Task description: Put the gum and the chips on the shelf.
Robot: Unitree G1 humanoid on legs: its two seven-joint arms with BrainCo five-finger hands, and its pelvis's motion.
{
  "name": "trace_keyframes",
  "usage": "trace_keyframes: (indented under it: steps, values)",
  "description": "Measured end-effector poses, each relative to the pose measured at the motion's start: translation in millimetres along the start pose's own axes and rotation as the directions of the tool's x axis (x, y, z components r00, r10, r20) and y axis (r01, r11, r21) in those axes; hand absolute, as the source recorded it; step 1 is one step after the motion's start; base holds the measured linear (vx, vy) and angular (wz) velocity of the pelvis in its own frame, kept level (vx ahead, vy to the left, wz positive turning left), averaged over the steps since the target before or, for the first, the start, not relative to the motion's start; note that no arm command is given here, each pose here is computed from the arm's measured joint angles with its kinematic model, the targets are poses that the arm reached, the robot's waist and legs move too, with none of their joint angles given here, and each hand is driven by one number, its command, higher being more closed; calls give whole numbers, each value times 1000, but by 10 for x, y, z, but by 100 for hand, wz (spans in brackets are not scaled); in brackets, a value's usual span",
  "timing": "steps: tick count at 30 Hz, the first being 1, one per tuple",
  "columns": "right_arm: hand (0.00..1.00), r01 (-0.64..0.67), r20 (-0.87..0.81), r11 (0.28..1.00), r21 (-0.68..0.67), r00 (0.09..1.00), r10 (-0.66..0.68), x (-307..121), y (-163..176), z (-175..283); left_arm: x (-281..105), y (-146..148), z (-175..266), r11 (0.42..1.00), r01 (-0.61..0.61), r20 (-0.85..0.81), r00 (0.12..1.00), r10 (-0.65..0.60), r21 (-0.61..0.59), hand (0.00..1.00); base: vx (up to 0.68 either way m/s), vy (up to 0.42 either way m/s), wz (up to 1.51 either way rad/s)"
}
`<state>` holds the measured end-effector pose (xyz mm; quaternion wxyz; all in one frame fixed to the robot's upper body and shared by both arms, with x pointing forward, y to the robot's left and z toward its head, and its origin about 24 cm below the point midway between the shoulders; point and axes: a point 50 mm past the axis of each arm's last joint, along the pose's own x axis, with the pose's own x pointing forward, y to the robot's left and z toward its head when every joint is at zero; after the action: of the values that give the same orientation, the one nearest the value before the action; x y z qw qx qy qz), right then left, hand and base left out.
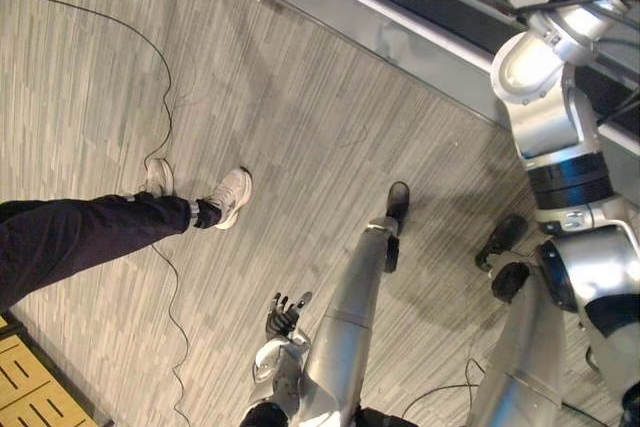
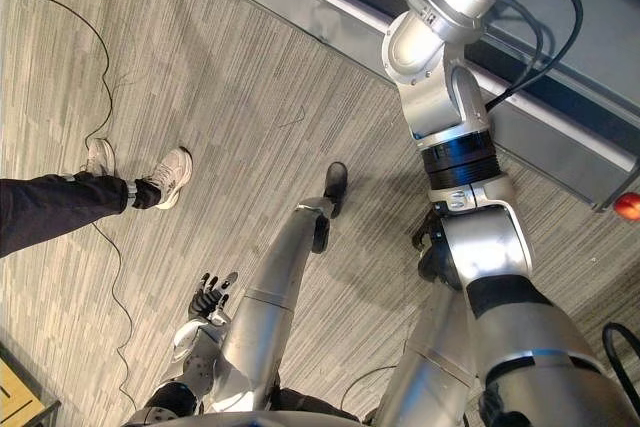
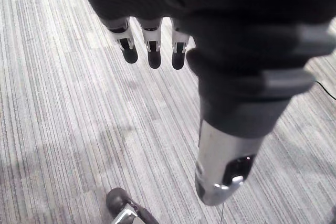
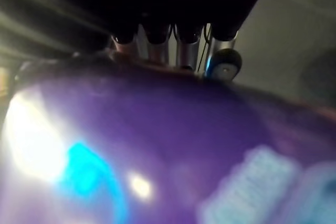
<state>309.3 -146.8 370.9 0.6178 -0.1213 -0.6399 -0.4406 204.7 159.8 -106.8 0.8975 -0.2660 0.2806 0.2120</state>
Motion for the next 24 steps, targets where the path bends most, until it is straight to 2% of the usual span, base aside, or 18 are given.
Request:
trace_keyframes:
  steps: [7, 18, 24]
  values:
    - [100, -32, 37, 999, -27, 999, 33, 20, 20, -34, -28, 50, -37, 1000, 5, -2, 1000, -5, 9, 0, 1, -3, 0]
    - [100, -20, 76, 997, -77, 997, 26, 163, 7, -121, -29, 32, -30, 999, 26, 7, 1000, -26, 33, 0, 0, 0, 0]
    - [100, -5, 97, 994, -106, 995, 15, 223, -44, -186, -32, 38, -38, 1000, 27, 2, 1000, -27, 8, 0, 0, 0, 0]
